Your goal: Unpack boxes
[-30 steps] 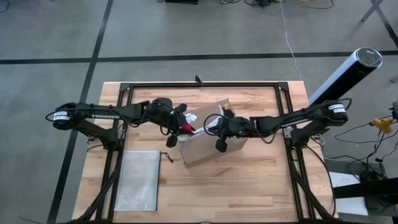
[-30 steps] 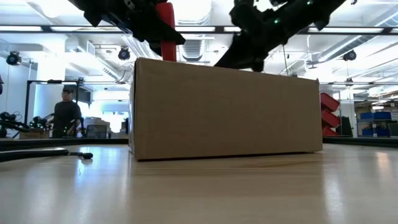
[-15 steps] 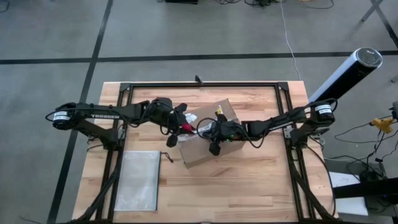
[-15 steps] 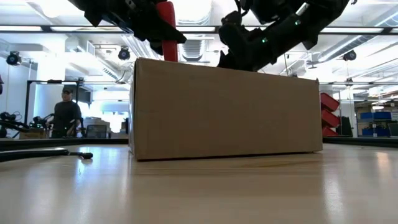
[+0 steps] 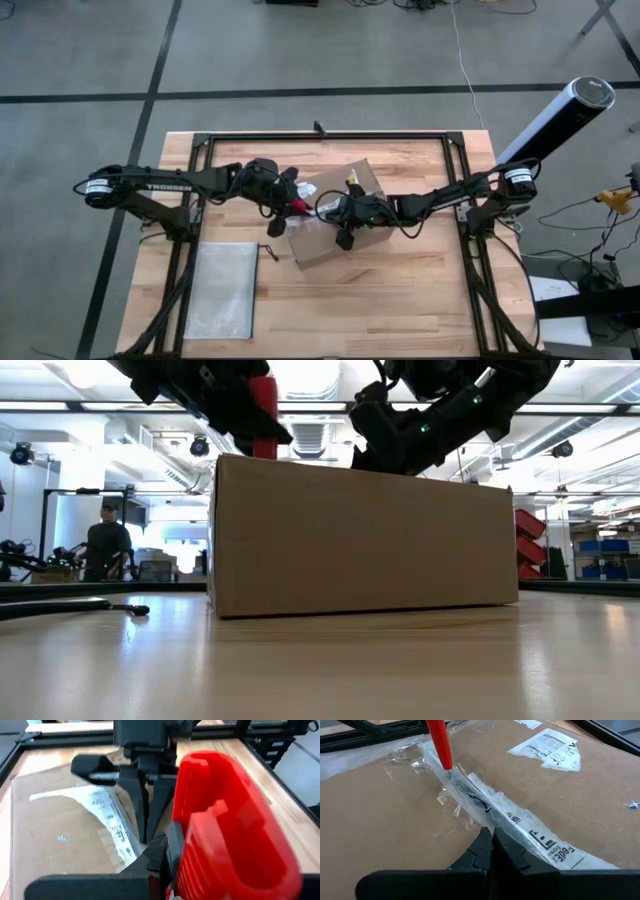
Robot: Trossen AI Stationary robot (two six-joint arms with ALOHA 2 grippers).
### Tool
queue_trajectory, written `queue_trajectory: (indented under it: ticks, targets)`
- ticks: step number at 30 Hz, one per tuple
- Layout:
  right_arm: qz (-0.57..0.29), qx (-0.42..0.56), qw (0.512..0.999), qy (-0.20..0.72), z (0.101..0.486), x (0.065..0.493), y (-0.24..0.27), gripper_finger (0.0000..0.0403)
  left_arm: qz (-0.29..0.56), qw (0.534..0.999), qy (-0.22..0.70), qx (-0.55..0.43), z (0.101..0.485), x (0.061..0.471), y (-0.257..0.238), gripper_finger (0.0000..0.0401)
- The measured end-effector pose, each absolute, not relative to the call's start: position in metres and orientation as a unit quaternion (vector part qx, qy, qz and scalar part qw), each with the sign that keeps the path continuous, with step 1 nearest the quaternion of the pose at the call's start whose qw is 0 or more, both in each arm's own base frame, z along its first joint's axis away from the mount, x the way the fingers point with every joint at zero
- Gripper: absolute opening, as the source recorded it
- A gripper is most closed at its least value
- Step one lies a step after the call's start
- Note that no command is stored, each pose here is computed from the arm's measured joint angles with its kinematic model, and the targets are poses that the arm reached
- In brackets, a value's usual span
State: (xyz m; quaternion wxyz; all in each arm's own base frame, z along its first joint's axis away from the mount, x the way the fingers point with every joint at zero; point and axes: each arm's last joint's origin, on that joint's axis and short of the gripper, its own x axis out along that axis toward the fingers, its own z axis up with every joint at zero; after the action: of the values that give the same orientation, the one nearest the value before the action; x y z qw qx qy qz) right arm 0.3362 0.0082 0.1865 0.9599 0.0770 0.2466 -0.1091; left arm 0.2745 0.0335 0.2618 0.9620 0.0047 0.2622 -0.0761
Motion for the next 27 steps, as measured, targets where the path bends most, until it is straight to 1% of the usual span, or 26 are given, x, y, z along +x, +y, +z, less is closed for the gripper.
queue_trajectory:
  ticks: [7,27]
  targets:
    - [-0.110,0.077,0.959,0.249,0.186,0.336,0.008,0.0000,-0.062,0.960,0.274,-0.009,0.250,0.271,0.034,0.0032]
    - [-0.113,0.078,0.957,0.256,0.185,0.335,0.005,0.0000,-0.032,0.957,0.284,-0.054,0.268,0.273,0.035,0.0032]
